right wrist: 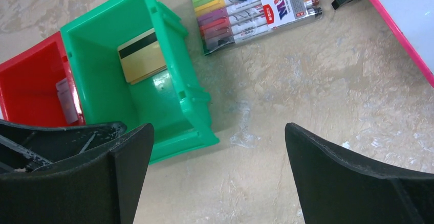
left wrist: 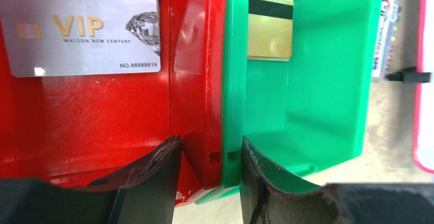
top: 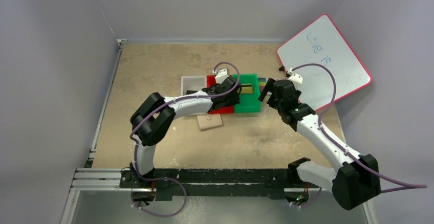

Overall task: Take the credit cards out of the card holder
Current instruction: Move the storage box to the center of the board.

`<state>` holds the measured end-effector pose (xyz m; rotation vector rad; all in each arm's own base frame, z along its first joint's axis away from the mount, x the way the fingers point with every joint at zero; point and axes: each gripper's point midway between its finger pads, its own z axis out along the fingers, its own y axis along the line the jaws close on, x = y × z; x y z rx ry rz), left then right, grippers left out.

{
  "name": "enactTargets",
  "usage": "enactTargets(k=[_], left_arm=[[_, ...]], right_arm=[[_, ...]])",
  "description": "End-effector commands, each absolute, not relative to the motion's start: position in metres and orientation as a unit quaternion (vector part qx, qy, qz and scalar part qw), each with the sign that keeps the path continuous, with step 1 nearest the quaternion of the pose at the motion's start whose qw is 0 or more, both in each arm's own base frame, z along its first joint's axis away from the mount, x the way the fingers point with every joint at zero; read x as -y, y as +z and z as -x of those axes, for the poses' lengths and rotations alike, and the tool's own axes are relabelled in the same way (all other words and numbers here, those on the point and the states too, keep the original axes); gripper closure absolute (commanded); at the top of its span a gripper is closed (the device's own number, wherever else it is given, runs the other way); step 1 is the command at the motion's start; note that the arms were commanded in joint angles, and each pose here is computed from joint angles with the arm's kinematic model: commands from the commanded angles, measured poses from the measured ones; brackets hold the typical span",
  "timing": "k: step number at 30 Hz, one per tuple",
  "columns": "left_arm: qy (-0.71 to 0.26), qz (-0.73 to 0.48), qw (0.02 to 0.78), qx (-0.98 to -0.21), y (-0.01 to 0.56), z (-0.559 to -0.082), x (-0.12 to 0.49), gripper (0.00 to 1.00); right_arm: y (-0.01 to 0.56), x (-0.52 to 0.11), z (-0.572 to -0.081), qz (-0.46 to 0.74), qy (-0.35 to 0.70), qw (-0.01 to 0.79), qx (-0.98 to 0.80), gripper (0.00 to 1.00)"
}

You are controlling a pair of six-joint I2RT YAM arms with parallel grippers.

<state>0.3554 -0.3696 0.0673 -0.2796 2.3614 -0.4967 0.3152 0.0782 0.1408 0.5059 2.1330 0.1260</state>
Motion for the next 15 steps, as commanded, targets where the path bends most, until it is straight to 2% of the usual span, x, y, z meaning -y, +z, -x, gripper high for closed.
enactTargets(k=[1, 9, 15], left_arm=[[-0.271, 0.154, 0.324, -0.893, 0.092, -0.356, 0.398, 0.56], [-0.282, 0.099, 0.378, -0.876, 0.152, -0.355, 0.387, 0.48], [-0.245, 0.106, 0.446, -0.854, 0.192, -0.342, 0.330, 0.39]], right_arm=[[0.145, -0.075, -0.312, -0.219, 0.058, 0.462, -0.858, 0.00], [0.153, -0.108, -0.310, -0.160, 0.139, 0.456, -0.864, 0.00], [0.164, -0.138, -0.309, -0.095, 0.213, 0.465, -0.854, 0.00]])
